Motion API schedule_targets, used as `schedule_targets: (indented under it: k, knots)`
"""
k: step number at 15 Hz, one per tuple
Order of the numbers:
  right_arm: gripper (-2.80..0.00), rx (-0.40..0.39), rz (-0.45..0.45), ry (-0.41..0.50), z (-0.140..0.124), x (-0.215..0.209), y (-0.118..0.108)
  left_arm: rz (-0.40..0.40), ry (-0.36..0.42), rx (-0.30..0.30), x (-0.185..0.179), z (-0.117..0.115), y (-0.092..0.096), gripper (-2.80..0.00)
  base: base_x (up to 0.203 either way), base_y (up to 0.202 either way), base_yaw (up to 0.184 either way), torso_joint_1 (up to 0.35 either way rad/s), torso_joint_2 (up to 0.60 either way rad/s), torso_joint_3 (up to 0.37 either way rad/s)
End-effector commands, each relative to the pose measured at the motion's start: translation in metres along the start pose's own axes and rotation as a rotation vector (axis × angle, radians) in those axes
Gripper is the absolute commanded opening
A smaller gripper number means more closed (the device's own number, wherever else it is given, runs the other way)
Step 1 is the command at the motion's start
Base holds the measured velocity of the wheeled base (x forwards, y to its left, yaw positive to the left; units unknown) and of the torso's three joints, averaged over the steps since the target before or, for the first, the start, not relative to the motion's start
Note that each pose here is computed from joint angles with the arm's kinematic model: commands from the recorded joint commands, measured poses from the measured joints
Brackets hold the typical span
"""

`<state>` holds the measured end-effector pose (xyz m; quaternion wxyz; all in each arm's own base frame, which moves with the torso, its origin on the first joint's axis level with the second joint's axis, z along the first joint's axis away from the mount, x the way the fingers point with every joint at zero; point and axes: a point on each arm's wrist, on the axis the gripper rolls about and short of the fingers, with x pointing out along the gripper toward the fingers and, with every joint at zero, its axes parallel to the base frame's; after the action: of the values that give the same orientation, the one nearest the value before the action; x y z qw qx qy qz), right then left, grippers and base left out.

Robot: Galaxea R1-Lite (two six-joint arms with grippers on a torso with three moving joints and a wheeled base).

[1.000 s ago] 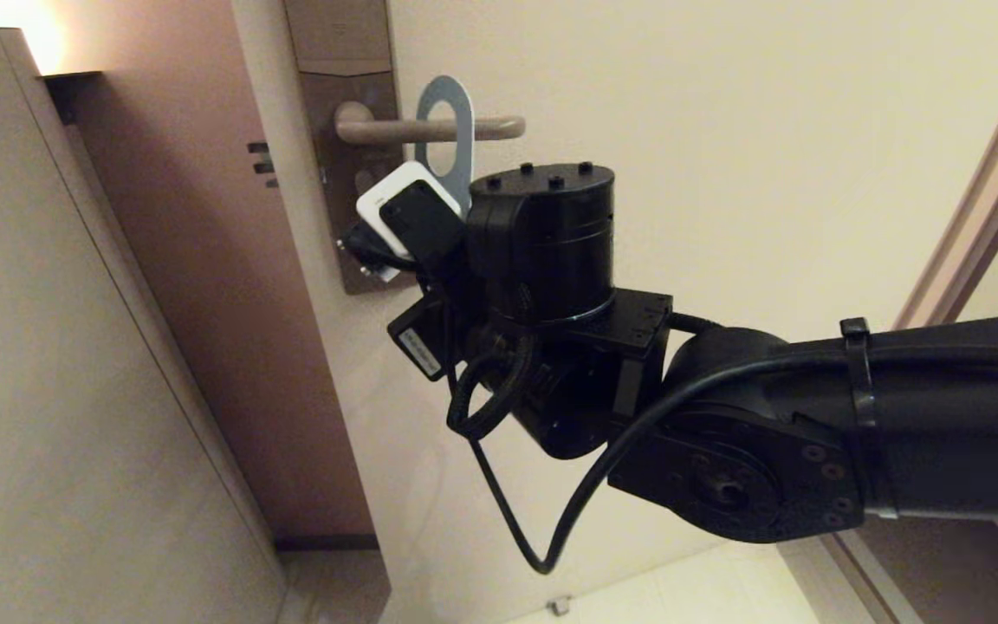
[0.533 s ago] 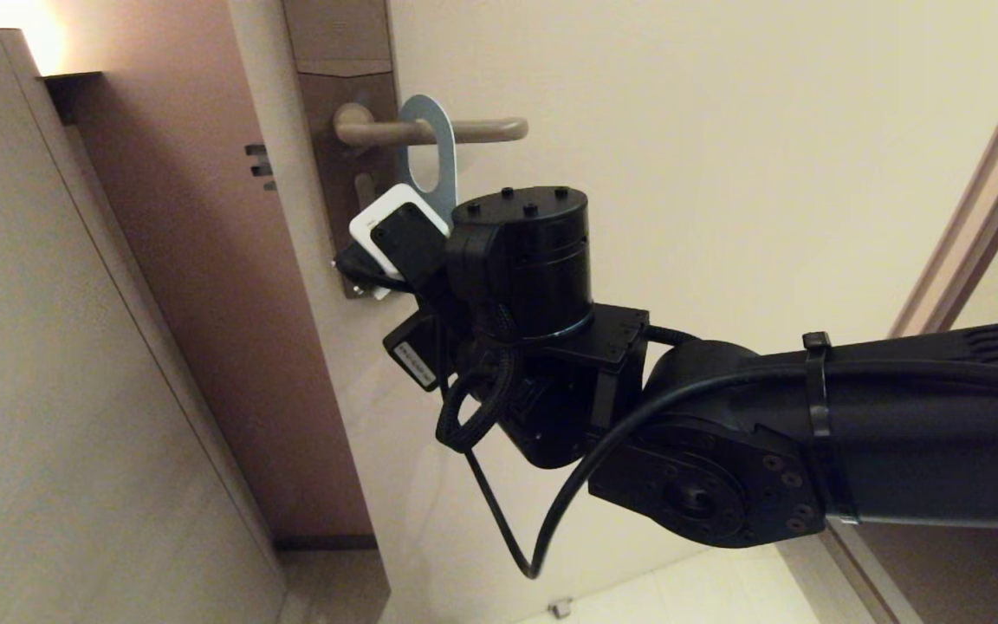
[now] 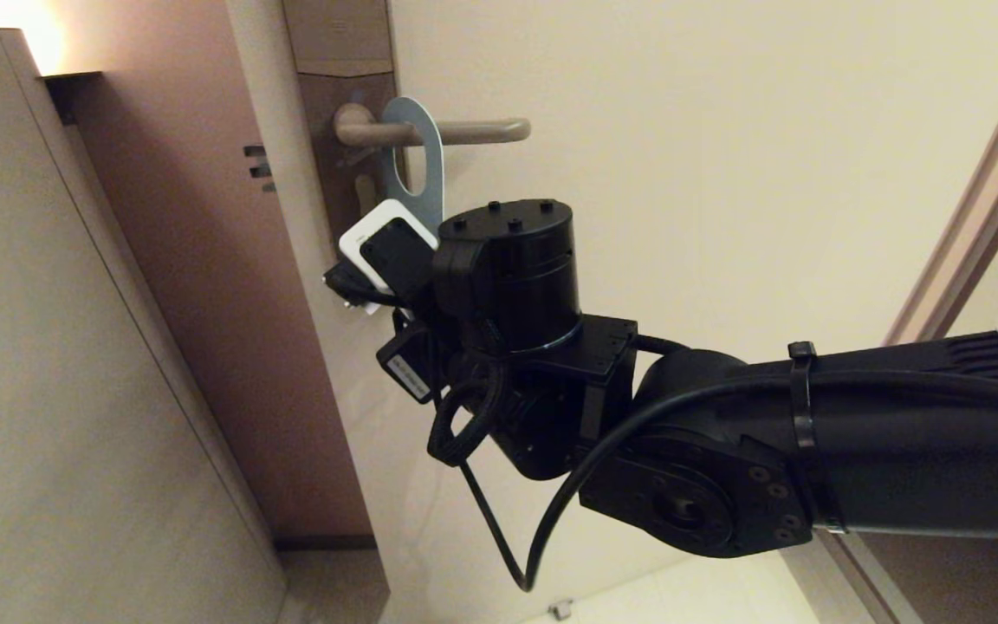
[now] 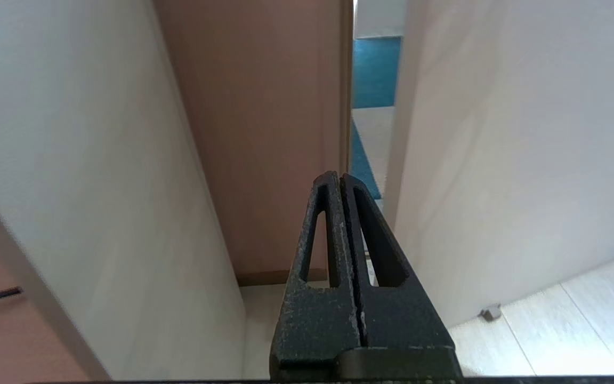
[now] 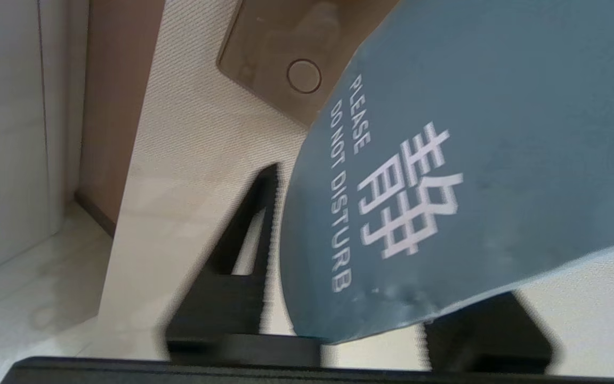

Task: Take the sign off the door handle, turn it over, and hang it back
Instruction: Hang the sign back with the other side facing out

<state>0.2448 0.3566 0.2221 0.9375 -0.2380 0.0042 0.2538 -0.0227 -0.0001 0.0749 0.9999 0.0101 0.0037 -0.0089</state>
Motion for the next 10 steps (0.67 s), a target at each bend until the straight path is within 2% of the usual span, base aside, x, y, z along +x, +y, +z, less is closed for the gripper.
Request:
schedule_targets:
  k: [1,10]
  knots:
    - [0.00,0.003,-0.006,-0.008,0.003,-0.003,-0.003,-0.001,0.000,0.001,0.000,0.000,0.000,-2.80,0.000,0.000,0.000,0.000,0.00,0.000]
    - [0.00,0.031,-0.018,-0.047,0.019,-0.043,-0.033,-0.001,0.000,0.001,0.000,0.000,0.000,-2.80,0.000,0.000,0.000,0.000,0.00,0.000]
